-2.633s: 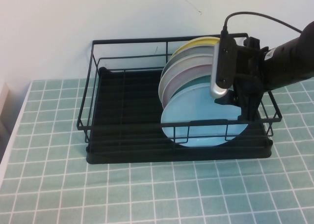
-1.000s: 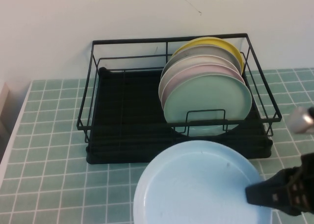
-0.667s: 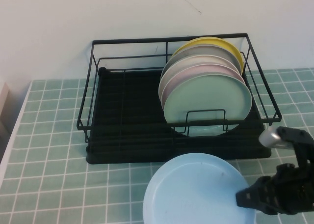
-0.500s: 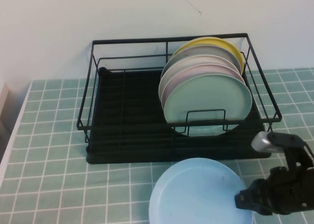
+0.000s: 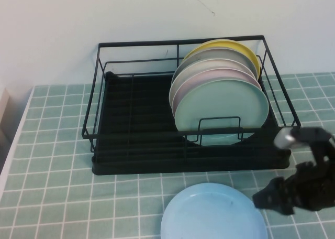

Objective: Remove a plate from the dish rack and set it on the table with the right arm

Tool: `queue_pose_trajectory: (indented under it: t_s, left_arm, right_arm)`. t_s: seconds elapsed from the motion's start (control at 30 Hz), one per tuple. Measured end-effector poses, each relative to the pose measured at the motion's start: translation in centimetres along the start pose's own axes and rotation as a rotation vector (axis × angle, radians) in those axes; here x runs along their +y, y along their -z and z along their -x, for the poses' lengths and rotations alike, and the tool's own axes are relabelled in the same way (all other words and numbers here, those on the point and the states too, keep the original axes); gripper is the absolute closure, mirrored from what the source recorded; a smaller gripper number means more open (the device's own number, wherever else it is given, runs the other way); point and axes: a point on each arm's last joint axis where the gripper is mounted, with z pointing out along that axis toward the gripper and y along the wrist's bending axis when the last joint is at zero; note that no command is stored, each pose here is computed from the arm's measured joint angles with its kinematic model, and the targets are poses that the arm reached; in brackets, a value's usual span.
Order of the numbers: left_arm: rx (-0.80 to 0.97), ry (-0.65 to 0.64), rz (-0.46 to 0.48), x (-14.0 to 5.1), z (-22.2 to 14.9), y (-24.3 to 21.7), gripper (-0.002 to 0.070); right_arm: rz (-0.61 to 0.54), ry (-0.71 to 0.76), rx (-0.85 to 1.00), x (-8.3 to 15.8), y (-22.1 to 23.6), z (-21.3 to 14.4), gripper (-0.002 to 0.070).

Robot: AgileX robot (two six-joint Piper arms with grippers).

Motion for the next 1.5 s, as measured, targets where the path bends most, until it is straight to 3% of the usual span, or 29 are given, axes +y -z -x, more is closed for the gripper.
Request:
queue_pose_trajectory:
  t_s: [0.2,0.33,0.43,0.7,0.9,1.17,1.37,1.5]
  left_arm:
    - [0.0,0.0,0.0,0.0,0.0,0.0,0.0678]
    - [0.0,0.0,0.0,0.0,0.0,0.0,0.0678]
    - [0.0,0.0,0.0,0.0,0.0,0.0,0.0678]
    - [0.0,0.0,0.0,0.0,0.0,0.0,0.0678]
    - [0.0,0.0,0.0,0.0,0.0,0.0,0.0678]
    - [0.0,0.0,0.0,0.0,0.0,0.0,0.0678]
    - [0.0,0.0,0.0,0.0,0.0,0.0,0.0678]
    - [0.0,0.0,0.0,0.0,0.0,0.0,0.0678]
  right_arm:
    - [0.018,0.093,-0.108,0.7,5.5,1.3,0.0423]
    - [0.01,0.195,-0.278,2.8,10.1,0.6,0.0598]
    - [-0.012,0.308,-0.456,4.6,14.0,-0.9,0.0656]
    - [-0.084,0.611,-0.781,7.9,20.9,-5.5,0.0677]
    - [-0.064,0.667,-0.807,8.8,21.9,-7.5,0.0678]
    - [-0.225,0.66,-0.81,6.4,19.9,-7.7,0.0678]
    - [-0.292,0.677,-0.943,4.8,18.0,-9.3,0.0678]
    - [-0.407,0.653,-1.036,3.1,17.1,-10.4,0.0678]
